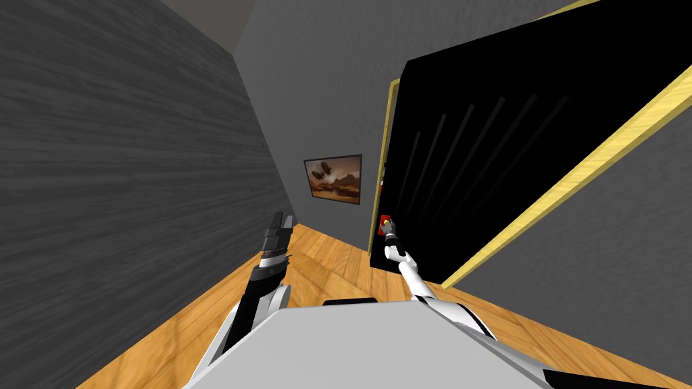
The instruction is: Pull the door open
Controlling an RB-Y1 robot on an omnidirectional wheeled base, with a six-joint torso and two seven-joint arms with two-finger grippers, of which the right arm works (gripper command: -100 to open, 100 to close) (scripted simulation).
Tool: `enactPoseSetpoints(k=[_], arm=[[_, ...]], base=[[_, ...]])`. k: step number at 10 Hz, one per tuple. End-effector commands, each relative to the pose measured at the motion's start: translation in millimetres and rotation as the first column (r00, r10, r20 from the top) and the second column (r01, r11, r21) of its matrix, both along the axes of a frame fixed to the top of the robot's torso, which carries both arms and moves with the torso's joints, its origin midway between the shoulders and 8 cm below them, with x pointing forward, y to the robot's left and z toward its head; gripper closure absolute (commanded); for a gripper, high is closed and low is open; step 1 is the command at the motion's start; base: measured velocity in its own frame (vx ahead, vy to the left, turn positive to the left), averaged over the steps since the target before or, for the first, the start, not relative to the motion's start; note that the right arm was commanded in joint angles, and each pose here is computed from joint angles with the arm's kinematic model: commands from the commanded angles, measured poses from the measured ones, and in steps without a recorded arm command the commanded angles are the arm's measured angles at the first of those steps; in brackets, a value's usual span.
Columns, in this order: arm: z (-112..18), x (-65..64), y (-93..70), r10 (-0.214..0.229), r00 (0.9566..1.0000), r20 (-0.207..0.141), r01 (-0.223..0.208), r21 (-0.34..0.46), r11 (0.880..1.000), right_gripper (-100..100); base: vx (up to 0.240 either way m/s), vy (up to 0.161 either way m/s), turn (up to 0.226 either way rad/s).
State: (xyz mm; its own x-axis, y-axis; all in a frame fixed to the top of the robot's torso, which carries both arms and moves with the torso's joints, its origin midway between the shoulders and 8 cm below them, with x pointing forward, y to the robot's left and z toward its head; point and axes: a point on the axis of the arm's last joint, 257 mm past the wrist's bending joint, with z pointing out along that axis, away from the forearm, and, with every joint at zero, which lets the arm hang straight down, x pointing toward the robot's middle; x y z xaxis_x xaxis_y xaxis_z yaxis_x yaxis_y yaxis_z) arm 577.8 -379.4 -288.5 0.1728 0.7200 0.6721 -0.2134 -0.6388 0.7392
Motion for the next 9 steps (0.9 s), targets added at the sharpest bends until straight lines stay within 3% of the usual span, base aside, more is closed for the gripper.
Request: enactPoseSetpoints(k=[1,2,4,5,7,8,9], arm=[[0.0,0.3,1.8,-0.014,0.9996,0.026,0.011,0.096,0.995,-100],[0.0,0.3,1.8,-0.013,0.9995,0.028,0.010,0.104,0.995,-100],[-0.5,0.4,4.4,-0.036,0.9975,0.061,0.021,0.229,0.973,-100],[-0.5,0.4,4.4,-0.036,0.9974,0.063,0.020,0.237,0.971,-100],[-1.4,0.5,7.2,-0.062,0.9938,0.093,0.025,0.357,0.934,-100],[-1.4,0.5,7.2,-0.062,0.9935,0.095,0.023,0.363,0.931,-100],[-2.0,0.4,8.7,-0.076,0.9912,0.109,0.023,0.421,0.907,-100]], base=[[-0.081,-0.041,0.097],[-0.064,-0.035,0.040],[-0.079,-0.021,0.082],[-0.068,-0.024,0.028],[-0.066,-0.039,0.080],[-0.059,-0.037,0.036],[-0.056,-0.032,0.048]])
